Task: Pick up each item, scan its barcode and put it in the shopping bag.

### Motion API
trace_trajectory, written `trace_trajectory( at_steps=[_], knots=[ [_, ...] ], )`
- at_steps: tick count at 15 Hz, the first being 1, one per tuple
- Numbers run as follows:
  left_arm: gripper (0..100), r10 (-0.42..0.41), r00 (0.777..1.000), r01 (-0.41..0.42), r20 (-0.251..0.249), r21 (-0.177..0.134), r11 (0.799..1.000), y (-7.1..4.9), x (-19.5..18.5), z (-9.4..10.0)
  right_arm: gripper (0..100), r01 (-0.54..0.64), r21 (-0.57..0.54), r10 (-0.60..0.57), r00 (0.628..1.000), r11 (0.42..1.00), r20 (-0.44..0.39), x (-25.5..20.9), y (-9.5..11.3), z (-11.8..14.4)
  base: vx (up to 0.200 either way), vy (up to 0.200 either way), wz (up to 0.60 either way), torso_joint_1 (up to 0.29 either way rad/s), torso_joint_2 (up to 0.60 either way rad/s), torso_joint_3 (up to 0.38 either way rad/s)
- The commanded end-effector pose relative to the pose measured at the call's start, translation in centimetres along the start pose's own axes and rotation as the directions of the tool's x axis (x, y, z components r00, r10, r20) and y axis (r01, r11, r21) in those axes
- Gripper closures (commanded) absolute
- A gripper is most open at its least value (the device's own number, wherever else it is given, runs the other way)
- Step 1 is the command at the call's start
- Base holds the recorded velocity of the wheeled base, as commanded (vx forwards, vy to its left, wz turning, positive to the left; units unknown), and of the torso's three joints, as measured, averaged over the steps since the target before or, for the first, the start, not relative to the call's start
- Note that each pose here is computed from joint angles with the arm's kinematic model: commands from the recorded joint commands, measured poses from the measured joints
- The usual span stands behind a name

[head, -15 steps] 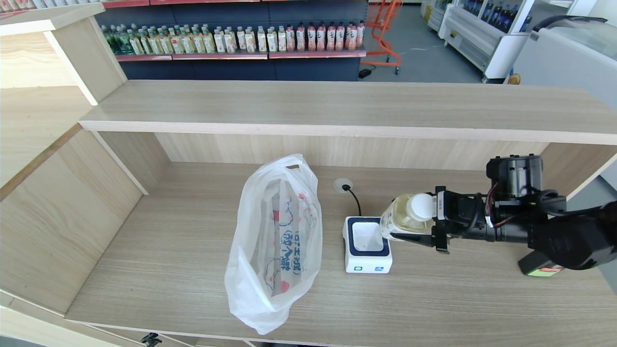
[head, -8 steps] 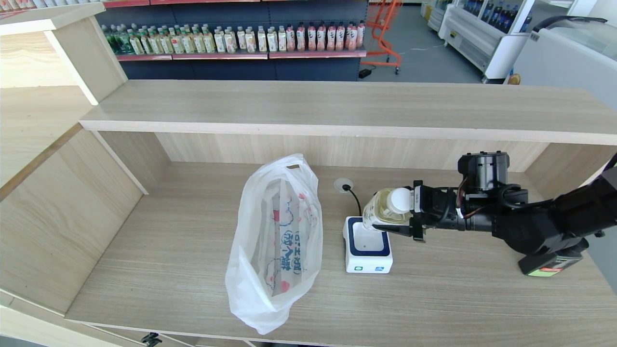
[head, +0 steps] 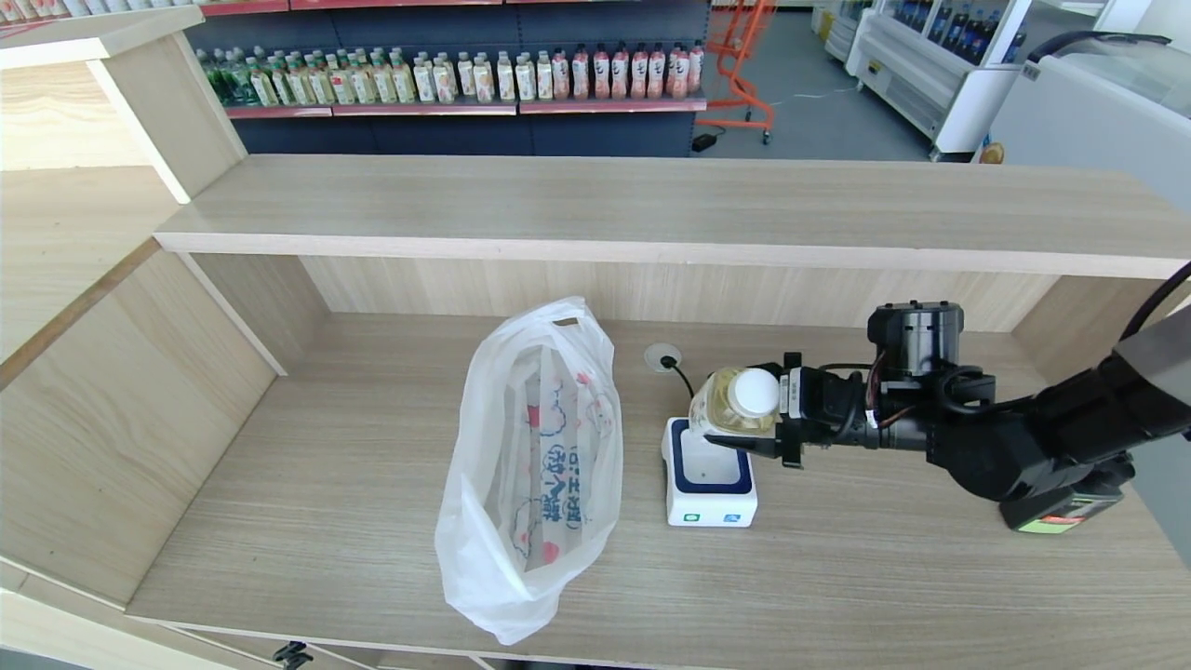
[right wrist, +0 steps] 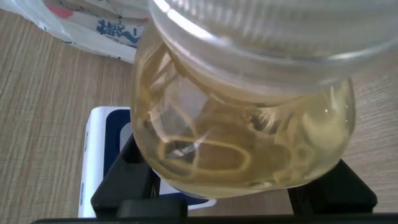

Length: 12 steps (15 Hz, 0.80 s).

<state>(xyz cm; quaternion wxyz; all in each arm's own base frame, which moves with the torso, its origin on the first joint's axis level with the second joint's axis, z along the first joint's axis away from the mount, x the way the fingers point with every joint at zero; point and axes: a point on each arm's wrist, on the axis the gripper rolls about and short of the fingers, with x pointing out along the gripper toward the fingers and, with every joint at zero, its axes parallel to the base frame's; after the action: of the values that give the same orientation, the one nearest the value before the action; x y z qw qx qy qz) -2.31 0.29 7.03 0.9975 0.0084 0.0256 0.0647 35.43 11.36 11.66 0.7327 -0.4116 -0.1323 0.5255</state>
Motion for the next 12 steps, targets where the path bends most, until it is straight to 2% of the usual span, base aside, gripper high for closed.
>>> trace_trajectory(
  at_steps=[1,3,5,7,8,9,12],
  knots=[
    [0,0.001,1.000,-0.001,0.000,0.000,1.000,0.0,0.0,0.0,100,-0.003,0.006,0.003,1.000,1.000,-0.005,0.1,0.1,-0.2,0.000,0.000,0.00,0.000,0.00,0.000],
    [0,0.001,1.000,-0.001,0.000,0.000,1.000,0.0,0.0,0.0,100,0.024,0.038,-0.024,1.000,0.999,0.003,-1.0,-0.6,1.1,0.000,0.000,0.00,0.000,0.00,0.000],
    [0,0.001,1.000,-0.001,0.000,0.000,1.000,0.0,0.0,0.0,100,0.116,0.305,-0.127,0.992,0.945,0.016,-6.1,-2.0,6.1,0.000,0.000,0.00,0.000,0.00,0.000],
    [0,0.001,1.000,-0.001,0.000,0.000,1.000,0.0,0.0,0.0,100,0.154,0.482,-0.205,0.977,0.862,0.055,-9.2,-2.9,10.2,0.000,0.000,0.00,0.000,0.00,0.000],
    [0,0.001,1.000,-0.001,0.000,0.000,1.000,0.0,0.0,0.0,100,0.157,0.547,-0.228,0.971,0.823,0.065,-10.0,-3.1,11.3,0.000,0.000,0.00,0.000,0.00,0.000],
    [0,0.001,1.000,-0.001,-0.002,0.000,1.000,0.0,0.0,0.0,100,0.170,0.586,-0.244,0.968,0.793,0.050,-10.2,-3.1,11.6,0.000,0.000,0.00,0.000,0.00,0.000],
    [0,0.001,1.000,-0.001,0.000,0.000,1.000,0.0,0.0,0.0,100,0.187,0.708,-0.238,0.971,0.681,-0.027,-10.2,-1.2,10.5,0.000,0.000,0.00,0.000,0.00,0.000]
  ],
)
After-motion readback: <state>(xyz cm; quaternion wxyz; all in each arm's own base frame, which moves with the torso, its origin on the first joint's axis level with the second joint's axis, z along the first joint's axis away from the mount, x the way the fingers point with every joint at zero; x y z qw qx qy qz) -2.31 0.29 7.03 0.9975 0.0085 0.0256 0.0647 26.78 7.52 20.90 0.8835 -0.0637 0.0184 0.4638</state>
